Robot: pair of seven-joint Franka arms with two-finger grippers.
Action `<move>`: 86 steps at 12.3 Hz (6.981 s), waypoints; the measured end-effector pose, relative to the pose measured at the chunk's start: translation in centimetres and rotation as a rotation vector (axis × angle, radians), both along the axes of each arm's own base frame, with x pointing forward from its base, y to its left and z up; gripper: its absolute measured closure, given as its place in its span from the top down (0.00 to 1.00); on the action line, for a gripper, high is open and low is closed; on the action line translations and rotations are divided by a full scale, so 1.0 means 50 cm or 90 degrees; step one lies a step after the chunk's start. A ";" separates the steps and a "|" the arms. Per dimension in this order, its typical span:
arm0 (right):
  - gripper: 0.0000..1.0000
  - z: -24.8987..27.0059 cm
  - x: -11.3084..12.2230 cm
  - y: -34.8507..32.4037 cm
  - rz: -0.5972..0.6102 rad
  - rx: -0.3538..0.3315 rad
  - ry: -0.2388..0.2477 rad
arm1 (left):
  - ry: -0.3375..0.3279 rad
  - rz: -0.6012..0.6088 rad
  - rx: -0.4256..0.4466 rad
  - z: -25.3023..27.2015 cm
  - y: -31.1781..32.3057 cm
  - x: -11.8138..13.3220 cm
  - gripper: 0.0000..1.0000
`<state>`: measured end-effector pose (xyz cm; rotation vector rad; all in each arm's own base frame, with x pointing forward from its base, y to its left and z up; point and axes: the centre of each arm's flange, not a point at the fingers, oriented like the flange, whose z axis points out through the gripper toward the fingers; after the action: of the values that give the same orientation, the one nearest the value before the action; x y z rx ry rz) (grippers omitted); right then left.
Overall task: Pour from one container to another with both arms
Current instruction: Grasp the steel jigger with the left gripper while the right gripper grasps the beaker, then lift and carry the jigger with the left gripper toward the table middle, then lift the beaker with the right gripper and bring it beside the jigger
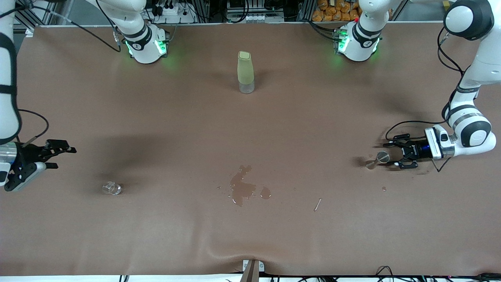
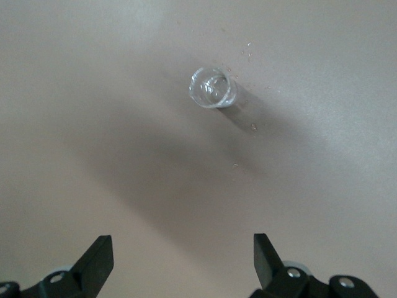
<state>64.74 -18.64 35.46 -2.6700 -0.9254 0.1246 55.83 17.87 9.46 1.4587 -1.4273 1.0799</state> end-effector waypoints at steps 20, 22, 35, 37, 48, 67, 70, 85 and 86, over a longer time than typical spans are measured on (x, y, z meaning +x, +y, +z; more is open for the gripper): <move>1.00 -0.478 -0.039 -0.113 0.191 0.489 -0.548 | -0.059 -0.006 -0.045 -0.016 -0.088 0.064 0.42; 1.00 -0.480 -0.035 -0.109 0.192 0.492 -0.577 | -0.058 -0.006 -0.045 -0.015 -0.087 0.065 0.36; 1.00 -0.579 -0.045 -0.071 0.150 0.522 -0.640 | 0.005 0.048 -0.143 0.061 -0.324 0.173 0.21; 1.00 -0.592 -0.043 -0.057 0.142 0.529 -0.647 | 0.005 0.070 -0.142 0.084 -0.418 0.207 0.21; 1.00 -0.619 -0.022 0.021 0.125 0.557 -0.653 | 0.063 0.169 -0.032 0.156 -0.734 0.283 0.21; 0.12 -0.610 -0.001 0.123 0.160 0.619 -0.636 | 0.018 0.072 -0.079 0.319 -0.986 0.236 0.21; 0.12 -0.581 0.007 0.137 0.161 0.672 -0.633 | 0.023 0.091 -0.044 0.339 -1.078 0.210 0.21; 0.12 -0.205 0.083 0.051 0.140 0.716 -0.487 | -0.007 0.105 -0.024 0.408 -1.236 0.157 0.21; 0.12 -0.187 0.099 0.086 0.148 0.726 -0.474 | -0.007 0.107 -0.028 0.409 -1.240 0.155 0.21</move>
<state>69.68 -14.33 26.14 -1.4956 -1.0309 -1.0664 63.56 -44.10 29.90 1.5649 -1.2975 1.2168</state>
